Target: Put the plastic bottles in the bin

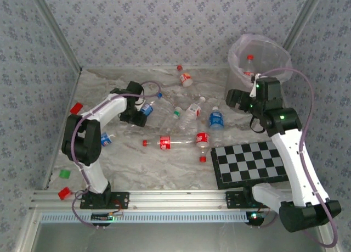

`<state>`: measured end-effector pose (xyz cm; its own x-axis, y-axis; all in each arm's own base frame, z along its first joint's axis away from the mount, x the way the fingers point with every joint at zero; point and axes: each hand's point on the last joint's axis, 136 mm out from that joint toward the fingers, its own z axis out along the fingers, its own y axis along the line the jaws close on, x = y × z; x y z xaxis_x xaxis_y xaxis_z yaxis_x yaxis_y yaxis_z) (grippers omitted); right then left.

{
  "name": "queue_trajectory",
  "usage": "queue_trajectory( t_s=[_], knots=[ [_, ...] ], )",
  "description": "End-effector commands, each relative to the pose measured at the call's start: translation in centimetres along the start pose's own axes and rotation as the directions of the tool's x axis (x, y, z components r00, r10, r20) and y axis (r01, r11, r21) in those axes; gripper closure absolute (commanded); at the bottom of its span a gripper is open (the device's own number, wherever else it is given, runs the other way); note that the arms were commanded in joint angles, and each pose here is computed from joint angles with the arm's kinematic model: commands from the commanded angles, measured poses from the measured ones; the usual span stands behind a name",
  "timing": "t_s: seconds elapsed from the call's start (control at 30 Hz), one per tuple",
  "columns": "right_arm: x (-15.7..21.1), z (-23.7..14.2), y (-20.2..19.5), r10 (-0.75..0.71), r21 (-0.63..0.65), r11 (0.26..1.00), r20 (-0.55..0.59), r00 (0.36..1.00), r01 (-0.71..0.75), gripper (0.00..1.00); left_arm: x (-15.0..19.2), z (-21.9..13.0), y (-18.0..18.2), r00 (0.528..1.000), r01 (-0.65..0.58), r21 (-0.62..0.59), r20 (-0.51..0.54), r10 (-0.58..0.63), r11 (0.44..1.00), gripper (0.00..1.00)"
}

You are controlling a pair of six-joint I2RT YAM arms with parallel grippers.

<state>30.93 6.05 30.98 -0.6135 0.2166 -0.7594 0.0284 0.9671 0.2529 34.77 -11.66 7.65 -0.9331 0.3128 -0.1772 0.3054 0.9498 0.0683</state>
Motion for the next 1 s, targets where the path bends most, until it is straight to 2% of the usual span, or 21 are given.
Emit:
queue_trajectory(
  t_s=[0.0, 0.07, 0.13, 0.17, 0.23, 0.3, 0.4, 0.5, 0.6, 0.83, 0.97],
  knots=[
    [-0.3, -0.5, 2.2, -0.02, -0.099, 0.995, 0.022, 1.0, 0.022, 0.0, -0.1, -3.1, 0.1, 0.999, 0.002, -0.032, 0.036, -0.001, 0.999, 0.43],
    [-0.5, -0.8, 5.3, -0.033, -0.274, 0.961, 0.025, 0.999, 0.039, 0.0, -0.6, -5.0, -0.4, 0.996, 0.005, -0.038, 0.094, -0.002, 0.999, 0.46],
    [-0.4, -1.9, 9.4, -0.065, -0.498, 0.864, 0.04, 0.997, 0.077, 0.0, -1.1, -6.7, -1.6, 0.987, -0.004, -0.035, 0.161, 0.009, 0.999, 0.5],
    [-0.2, -2.3, 11.0, -0.067, -0.569, 0.819, 0.039, 0.997, 0.077, 0.0, -1.2, -7.5, -2.7, 0.98, -0.018, -0.029, 0.198, 0.024, 0.999, 0.52],
    [0.2, -2.3, 12.7, -0.101, -0.584, 0.803, 0.068, 0.993, 0.122, 0.0, -1.2, -8.8, -4.6, 0.963, -0.022, 0.0, 0.27, 0.021, 1.0, 0.56],
    [0.8, -1.9, 13.5, -0.154, -0.548, 0.817, 0.09, 0.984, 0.178, 0.0, -1.0, -9.7, -6.0, 0.939, 0.007, 0.053, 0.342, -0.025, 0.999, 0.62],
    [1.2, -0.9, 14.3, -0.145, -0.553, 0.817, 0.075, 0.987, 0.162, 0.0, -0.9, -11.2, -9.3, 0.886, 0.009, 0.209, 0.452, -0.105, 0.978, 0.68],
    [1.9, 0.3, 15.1, -0.084, -0.588, 0.803, 0.051, 0.995, 0.098, 0.05, -0.6, -13.4, -12.7, 0.81, -0.04, 0.393, 0.552, -0.201, 0.919, 0.75],
    [2.3, 0.9, 16.2, -0.045, -0.626, 0.778, 0.042, 0.998, 0.062, 0.09, 0.2, -14.8, -14.7, 0.759, -0.096, 0.489, 0.6, -0.254, 0.867, 0.79],
    [2.6, 1.9, 18.8, -0.003, -0.714, 0.7, -0.024, 1.0, -0.015, 0.1, 1.6, -15.2, -17.0, 0.757, -0.186, 0.505, 0.62, -0.205, 0.843, 0.84],
    [2.9, 3.5, 19.4, -0.026, -0.707, 0.707, -0.05, 0.998, -0.017, 0.19, 2.1, -15.5, -18.7, 0.758, -0.231, 0.526, 0.625, -0.188, 0.818, 0.84]
  ],
)
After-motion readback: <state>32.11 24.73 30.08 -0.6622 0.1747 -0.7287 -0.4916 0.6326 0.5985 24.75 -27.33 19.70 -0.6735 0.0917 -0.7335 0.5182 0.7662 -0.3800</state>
